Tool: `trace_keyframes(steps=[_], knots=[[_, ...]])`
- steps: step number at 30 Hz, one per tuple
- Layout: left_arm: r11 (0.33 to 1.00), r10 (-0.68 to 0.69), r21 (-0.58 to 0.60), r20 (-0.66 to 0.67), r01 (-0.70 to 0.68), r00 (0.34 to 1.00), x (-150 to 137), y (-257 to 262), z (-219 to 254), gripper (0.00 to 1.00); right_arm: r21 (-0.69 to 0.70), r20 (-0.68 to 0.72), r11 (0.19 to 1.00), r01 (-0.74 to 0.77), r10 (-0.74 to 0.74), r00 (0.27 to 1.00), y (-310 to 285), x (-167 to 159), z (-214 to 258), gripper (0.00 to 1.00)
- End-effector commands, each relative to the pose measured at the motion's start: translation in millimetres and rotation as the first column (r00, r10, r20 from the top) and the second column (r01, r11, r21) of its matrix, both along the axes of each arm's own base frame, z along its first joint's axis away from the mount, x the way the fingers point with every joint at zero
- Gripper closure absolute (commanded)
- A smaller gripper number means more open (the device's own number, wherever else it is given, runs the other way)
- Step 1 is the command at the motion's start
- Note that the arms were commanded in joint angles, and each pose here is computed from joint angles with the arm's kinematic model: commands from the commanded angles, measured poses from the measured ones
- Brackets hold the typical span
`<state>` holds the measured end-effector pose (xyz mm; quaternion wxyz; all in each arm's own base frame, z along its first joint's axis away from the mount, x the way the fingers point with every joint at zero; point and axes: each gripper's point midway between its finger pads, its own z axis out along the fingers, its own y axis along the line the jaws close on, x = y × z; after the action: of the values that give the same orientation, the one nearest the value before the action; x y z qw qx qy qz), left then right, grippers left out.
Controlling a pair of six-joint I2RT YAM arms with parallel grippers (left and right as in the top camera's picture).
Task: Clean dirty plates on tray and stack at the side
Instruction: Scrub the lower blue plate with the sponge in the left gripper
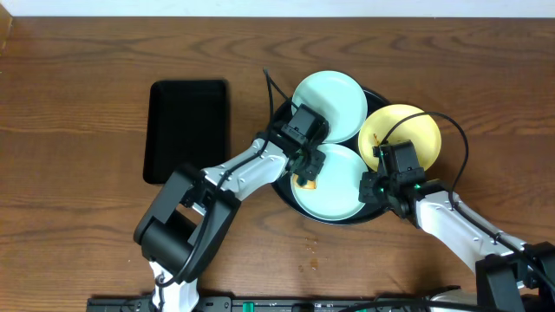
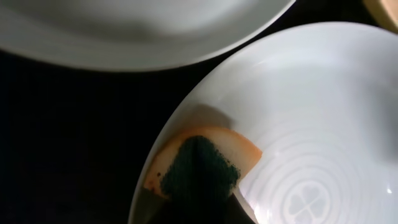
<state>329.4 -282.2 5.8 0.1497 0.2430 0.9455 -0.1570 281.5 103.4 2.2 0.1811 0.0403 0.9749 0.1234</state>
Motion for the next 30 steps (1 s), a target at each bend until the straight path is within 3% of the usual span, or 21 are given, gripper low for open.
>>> trace_keyframes(steps=[1,24,30], knots=[[0.999,-0.013,0.030,-0.128,0.017,0.992,-24,6,-41,0.92,-0.017,-0.037,1.000,-0.018,0.017,0.999,-1,-10,-10,0.99],[0.986,-0.138,0.063,-0.224,0.156,0.965,-82,-14,-62,0.92,-0.017,-0.037,1.000,-0.017,0.017,0.999,0,-9,-10,0.99],[0.978,-0.206,-0.108,-0.304,0.181,0.930,-99,-35,-38,0.92,-0.017,-0.037,1.000,-0.017,0.017,0.999,-1,-10,-10,0.99]])
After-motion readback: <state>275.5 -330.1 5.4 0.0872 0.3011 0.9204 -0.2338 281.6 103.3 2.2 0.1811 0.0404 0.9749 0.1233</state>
